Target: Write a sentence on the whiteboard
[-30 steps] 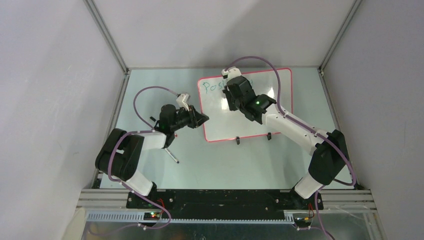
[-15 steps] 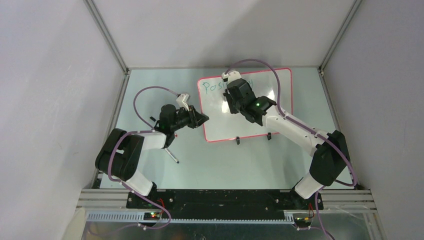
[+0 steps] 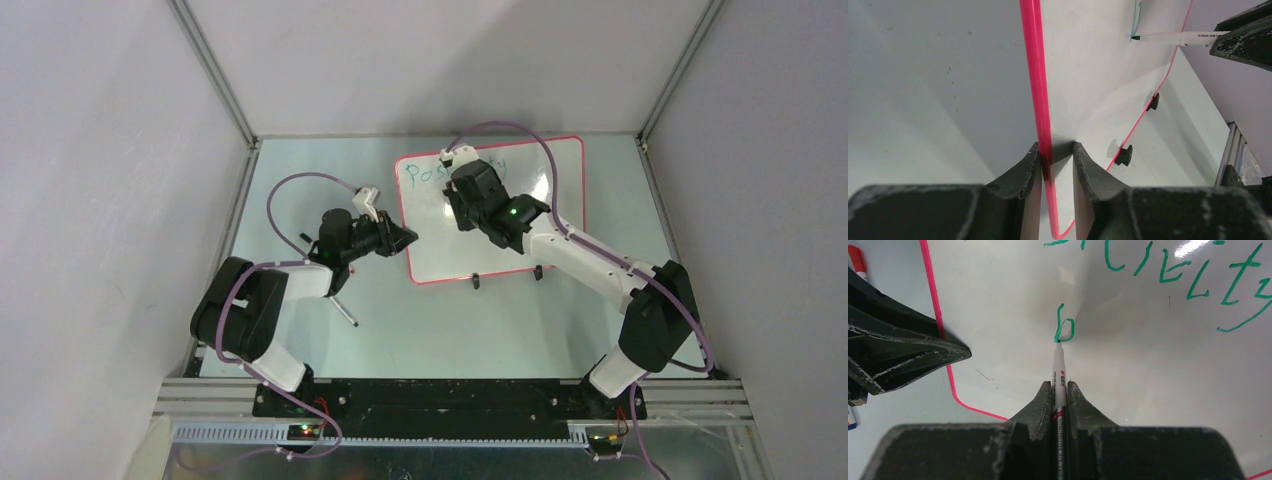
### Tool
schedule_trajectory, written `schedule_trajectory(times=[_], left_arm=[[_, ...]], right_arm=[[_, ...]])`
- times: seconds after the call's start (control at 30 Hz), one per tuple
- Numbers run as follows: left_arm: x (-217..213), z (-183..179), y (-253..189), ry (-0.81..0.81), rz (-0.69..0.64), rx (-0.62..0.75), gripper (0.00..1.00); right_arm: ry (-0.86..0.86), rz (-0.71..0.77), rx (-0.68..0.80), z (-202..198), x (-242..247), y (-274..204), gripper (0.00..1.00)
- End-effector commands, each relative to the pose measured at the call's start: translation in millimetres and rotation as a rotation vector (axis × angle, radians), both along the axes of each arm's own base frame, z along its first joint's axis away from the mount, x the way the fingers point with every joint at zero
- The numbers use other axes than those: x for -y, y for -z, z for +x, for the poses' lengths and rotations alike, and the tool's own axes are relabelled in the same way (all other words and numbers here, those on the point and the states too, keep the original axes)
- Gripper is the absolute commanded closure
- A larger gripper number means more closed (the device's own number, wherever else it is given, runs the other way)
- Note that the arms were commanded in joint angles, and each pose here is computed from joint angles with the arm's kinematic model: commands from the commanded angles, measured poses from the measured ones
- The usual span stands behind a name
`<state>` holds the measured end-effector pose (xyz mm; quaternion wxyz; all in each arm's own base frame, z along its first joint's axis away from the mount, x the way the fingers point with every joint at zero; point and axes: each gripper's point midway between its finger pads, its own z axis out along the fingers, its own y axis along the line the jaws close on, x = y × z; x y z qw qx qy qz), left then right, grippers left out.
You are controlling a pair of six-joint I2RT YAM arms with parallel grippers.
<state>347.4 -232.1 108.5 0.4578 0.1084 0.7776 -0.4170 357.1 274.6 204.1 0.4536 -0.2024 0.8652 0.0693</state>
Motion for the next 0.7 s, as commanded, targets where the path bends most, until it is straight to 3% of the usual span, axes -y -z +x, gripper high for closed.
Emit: schedule_trajectory(times=[0.0, 0.33, 0.67], left_arm=[[2.0, 9.8, -15.4, -0.002, 0.014, 0.077, 0.74], [1.9, 10.0, -15.9, -0.003, 0.012, 0.077, 0.74], [2.2, 10.0, -15.8, -0.002, 0.012, 0.078, 0.74]], right_arm=[[-0.018, 0.062, 0.037, -1.9, -7.1, -25.3, 1.00], [0.005, 0.114, 0.119, -11.6, 16.4, -55.4, 1.00], [0.038, 0.109, 0.134, 3.8, 23.4, -50.4, 1.00]])
